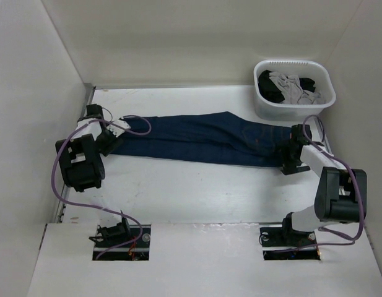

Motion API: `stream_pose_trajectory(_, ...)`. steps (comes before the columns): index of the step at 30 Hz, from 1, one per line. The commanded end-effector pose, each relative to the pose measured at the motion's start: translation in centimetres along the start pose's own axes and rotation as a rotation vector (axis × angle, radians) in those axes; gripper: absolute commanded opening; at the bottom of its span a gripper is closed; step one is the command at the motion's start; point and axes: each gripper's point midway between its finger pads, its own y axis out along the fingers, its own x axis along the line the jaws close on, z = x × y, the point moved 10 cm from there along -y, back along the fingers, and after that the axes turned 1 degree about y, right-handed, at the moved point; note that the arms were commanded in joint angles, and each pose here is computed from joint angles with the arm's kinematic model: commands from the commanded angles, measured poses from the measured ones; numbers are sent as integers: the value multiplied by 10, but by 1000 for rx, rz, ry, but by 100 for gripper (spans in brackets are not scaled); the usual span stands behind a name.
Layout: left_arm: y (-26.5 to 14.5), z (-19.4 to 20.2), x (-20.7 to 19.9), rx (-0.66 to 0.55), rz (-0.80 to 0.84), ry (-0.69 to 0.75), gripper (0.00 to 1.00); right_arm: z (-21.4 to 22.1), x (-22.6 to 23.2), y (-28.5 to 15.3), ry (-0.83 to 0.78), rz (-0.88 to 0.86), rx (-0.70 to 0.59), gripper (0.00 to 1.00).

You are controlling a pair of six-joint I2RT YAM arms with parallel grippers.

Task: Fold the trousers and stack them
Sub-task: Fold the trousers

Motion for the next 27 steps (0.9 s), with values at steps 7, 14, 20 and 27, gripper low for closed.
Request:
stream_pose_trajectory(7,19,15,16,-18,-116,-68,64,-23,42,2,-21,-158,-69,100)
stream_pose_trajectory(14,10,18,32,-10,-170,-92,32,-29,45,-9,-74,-170,-99,100)
stream_pose_trajectory(20,4,21,42,-14,-200,-101,7,-36,41,-12,-63,-179,-94,84)
stream_pose_trajectory(27,-13,19,43,-27,-217,-78,25,-30,37,-32,-108,-203,-3,100)
